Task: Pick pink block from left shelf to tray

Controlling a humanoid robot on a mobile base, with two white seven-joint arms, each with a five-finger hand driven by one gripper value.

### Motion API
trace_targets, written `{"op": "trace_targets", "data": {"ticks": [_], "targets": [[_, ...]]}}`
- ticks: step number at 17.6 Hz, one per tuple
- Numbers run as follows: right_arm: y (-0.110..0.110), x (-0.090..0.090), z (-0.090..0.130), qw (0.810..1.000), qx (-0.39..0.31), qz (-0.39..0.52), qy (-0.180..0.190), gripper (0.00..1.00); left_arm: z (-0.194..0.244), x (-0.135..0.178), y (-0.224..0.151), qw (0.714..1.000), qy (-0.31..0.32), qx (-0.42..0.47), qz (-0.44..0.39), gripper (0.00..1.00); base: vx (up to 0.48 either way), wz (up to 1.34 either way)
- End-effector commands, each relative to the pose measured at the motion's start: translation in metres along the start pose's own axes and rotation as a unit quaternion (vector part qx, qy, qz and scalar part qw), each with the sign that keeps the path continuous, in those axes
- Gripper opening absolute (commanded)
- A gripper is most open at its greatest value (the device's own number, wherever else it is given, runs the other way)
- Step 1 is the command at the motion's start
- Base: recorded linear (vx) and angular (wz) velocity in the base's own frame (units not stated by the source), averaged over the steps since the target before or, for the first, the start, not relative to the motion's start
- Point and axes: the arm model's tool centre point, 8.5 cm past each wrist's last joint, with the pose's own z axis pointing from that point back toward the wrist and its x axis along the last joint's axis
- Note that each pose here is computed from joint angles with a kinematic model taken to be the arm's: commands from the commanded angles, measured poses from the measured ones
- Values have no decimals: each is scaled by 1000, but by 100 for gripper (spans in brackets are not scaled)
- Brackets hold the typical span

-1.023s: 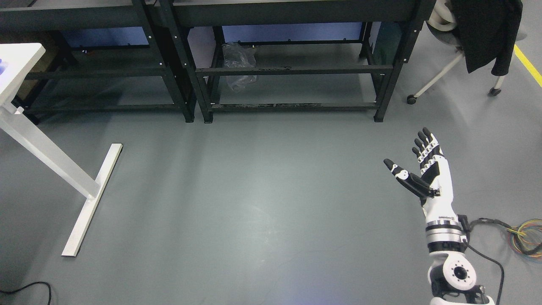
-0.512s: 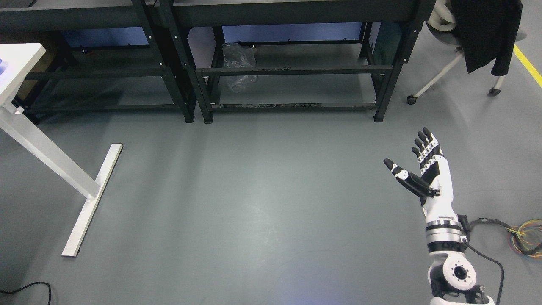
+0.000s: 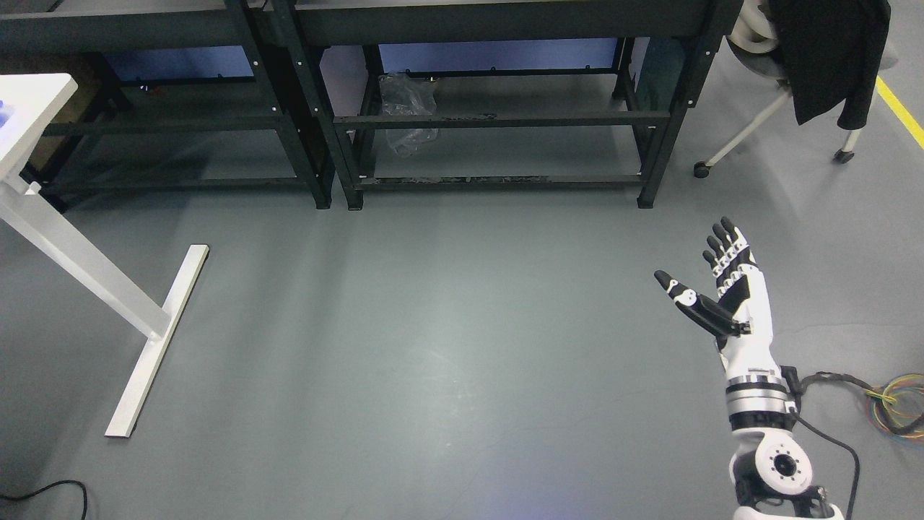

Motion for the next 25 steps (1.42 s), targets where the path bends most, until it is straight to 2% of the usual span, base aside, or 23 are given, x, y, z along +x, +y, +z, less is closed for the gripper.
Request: {"op": "trace_targets", "data": {"ticks": [1,25], "targets": [[-6,1,0,1000,1,9,-1,100,2,-7,10,1000,1,8,-1,100,0,0],[-6,1,0,1000,0,9,0,100,2,-7,10,1000,1,8,-1,100,14,0]]}}
